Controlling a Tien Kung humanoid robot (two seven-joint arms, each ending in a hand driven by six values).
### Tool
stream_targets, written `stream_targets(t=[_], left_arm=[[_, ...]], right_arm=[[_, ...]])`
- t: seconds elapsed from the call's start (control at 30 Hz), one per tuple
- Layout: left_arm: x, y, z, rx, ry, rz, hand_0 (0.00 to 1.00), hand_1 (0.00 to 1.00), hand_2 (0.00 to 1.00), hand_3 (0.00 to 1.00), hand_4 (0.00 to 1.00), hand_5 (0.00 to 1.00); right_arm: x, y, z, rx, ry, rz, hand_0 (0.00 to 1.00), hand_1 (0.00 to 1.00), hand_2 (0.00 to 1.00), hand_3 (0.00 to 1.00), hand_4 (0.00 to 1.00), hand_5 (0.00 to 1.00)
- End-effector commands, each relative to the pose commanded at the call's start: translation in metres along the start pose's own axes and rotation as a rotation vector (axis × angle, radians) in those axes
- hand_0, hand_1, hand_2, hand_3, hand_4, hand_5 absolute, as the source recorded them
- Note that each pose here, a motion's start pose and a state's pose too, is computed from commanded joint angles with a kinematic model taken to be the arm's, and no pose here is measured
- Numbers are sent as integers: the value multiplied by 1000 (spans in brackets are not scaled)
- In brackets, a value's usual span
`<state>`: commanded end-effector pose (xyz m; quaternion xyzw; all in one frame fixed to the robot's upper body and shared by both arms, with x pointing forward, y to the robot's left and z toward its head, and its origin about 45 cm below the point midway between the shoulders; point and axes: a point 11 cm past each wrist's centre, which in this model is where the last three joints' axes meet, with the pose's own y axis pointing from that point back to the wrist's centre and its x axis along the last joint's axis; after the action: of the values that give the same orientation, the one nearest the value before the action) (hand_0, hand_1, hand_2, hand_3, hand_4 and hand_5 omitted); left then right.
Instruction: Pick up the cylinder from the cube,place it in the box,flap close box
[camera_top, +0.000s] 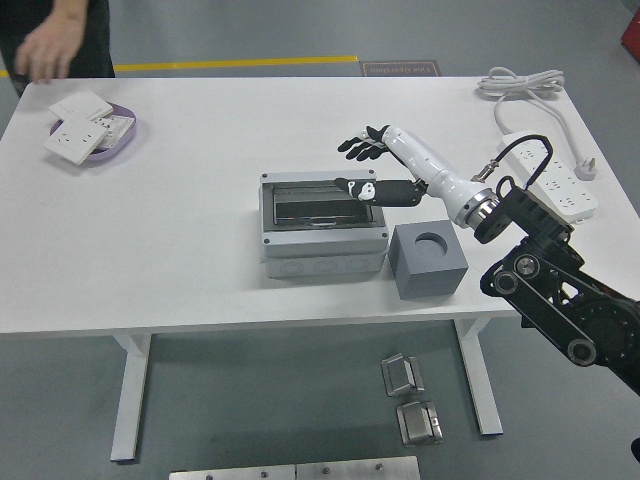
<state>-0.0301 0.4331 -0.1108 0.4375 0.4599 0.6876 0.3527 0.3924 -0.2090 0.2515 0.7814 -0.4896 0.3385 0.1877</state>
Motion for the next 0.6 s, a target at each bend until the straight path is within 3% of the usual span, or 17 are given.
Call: stream_targets(t=[0.13, 0.37, 0.6], left_arm=[[1, 1, -8, 19, 11, 1, 615, 642, 636, 657, 694, 199], [-2, 1, -12, 36, 21, -4, 616, 644, 637, 658, 694, 198], [-3, 1, -14, 39, 27, -6, 617, 645, 638, 658, 694, 199]], right_arm=[[10, 14, 18, -28, -135, 89, 650, 607, 633, 671, 784, 418], [32, 34, 41, -67, -249, 210, 633, 611, 634, 671, 783, 410], [40, 44, 49, -73, -295, 259, 631, 628, 644, 674, 785, 404]])
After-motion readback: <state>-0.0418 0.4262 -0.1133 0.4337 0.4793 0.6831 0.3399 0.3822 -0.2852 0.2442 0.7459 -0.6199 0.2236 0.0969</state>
